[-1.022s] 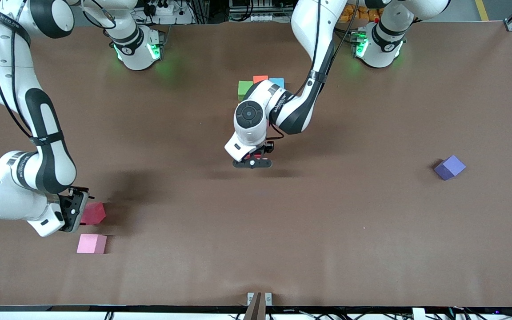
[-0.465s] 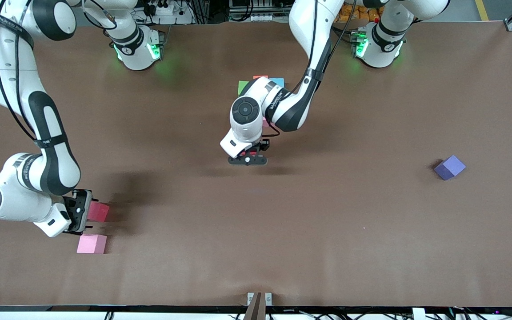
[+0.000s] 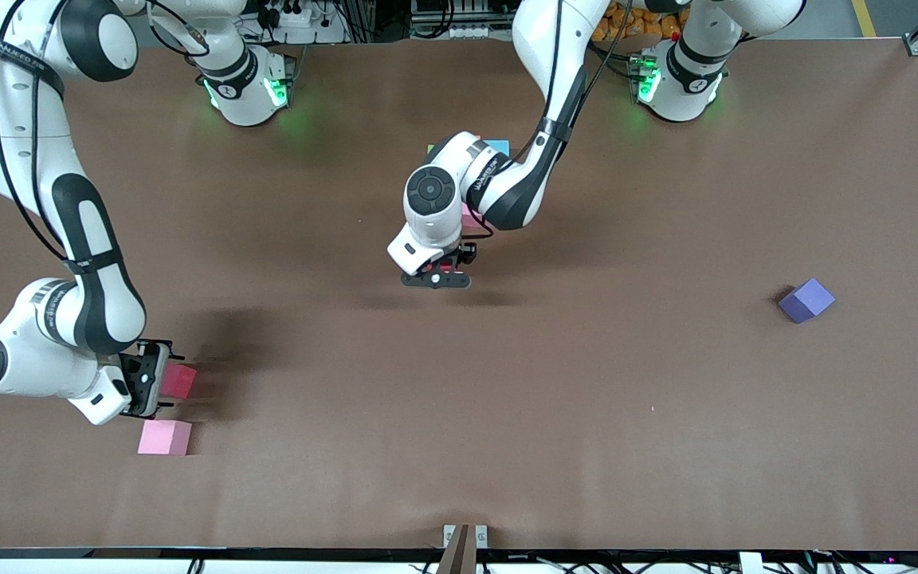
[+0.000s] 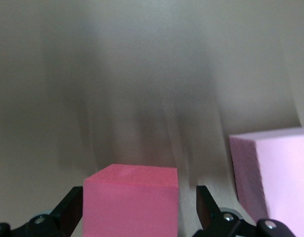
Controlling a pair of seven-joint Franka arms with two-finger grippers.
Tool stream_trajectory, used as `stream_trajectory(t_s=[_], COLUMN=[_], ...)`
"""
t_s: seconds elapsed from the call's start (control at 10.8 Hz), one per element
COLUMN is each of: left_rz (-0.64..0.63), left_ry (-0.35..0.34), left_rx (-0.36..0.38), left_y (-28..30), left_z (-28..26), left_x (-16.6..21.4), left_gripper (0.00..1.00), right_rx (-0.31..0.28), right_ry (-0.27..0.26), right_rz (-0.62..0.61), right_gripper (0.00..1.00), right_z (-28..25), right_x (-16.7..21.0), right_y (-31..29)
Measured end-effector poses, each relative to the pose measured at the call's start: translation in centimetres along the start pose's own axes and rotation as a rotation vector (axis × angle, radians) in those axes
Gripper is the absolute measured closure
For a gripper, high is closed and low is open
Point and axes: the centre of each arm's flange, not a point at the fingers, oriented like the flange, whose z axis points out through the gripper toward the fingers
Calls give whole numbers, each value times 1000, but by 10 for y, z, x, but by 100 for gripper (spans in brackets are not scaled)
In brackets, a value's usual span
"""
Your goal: Form number 2 with 11 blocks
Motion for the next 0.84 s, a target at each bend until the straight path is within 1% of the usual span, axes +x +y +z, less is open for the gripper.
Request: stream_trajectory(t_s=[0.09,0.28,0.84], left_rz=[2,8,19], left_ry=[-4,-5,-10], left_rx=[2,-1,2], left_y=[1,4,9], left_z=[3,10,17], left_x=[-1,-5,-11], left_gripper=[41,41,41], right_rx=[-2,-4,-3], right_ry=[-1,-2,0], right_rz=[47,84,94], right_gripper=[0,0,0], right_z=[-1,-2,-2], right_x=[-4,-9,-9], right_y=[1,1,1])
